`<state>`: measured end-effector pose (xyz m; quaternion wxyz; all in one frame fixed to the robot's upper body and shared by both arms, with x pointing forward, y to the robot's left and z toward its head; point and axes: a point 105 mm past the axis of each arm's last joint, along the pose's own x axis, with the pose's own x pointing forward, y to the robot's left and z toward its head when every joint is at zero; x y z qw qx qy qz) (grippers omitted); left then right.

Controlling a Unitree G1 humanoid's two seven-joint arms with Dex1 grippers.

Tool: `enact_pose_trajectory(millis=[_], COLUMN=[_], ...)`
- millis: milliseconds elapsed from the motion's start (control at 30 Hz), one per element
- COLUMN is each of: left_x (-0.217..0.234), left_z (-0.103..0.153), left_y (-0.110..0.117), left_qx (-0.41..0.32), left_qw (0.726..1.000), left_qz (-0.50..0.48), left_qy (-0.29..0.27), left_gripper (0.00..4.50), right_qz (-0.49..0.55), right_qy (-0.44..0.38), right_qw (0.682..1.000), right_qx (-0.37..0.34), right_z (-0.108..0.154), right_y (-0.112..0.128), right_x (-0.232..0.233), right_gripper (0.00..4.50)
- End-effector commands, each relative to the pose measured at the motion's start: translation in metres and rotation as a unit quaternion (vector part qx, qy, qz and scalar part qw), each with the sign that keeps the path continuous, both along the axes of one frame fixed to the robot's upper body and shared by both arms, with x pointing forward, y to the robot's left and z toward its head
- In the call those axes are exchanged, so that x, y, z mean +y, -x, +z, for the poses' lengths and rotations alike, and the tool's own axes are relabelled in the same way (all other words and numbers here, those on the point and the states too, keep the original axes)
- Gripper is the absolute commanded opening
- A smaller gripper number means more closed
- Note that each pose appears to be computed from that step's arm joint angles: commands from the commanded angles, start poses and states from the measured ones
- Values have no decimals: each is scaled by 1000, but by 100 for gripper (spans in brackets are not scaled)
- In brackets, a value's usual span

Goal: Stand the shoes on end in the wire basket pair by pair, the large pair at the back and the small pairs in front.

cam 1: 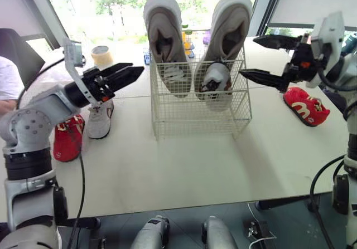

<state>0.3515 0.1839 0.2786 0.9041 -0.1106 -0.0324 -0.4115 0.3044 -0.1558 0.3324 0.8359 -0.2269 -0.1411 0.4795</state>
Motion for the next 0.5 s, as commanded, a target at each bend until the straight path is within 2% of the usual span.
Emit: enact_pose_trajectory(millis=[33,100,167,233,500], left_x=[34,46,67,77,114], left_z=[8,7,-9,-25,-43], left_y=[-26,-37,-51,-55,-62], left_qx=[-8,4,62,103,152], left_qw=[990,983,956,942,901], left_qz=[121,161,239,246,289], left_qy=[-65,-83,-156,-204,-287], left_gripper=[450,450,450,450,450], right_qz=[39,50,71,79,77], right_qy=[13,34,61,67,77], right_qw=[999,998,995,994,994], right_qx=[-17,-16,-20,-23,-23], right_z=[6,1,-4,-1,-3], right_y=[26,32,40,42,42], right_x=[25,34,44,47,46], right_gripper=[447,447,447,447,447])
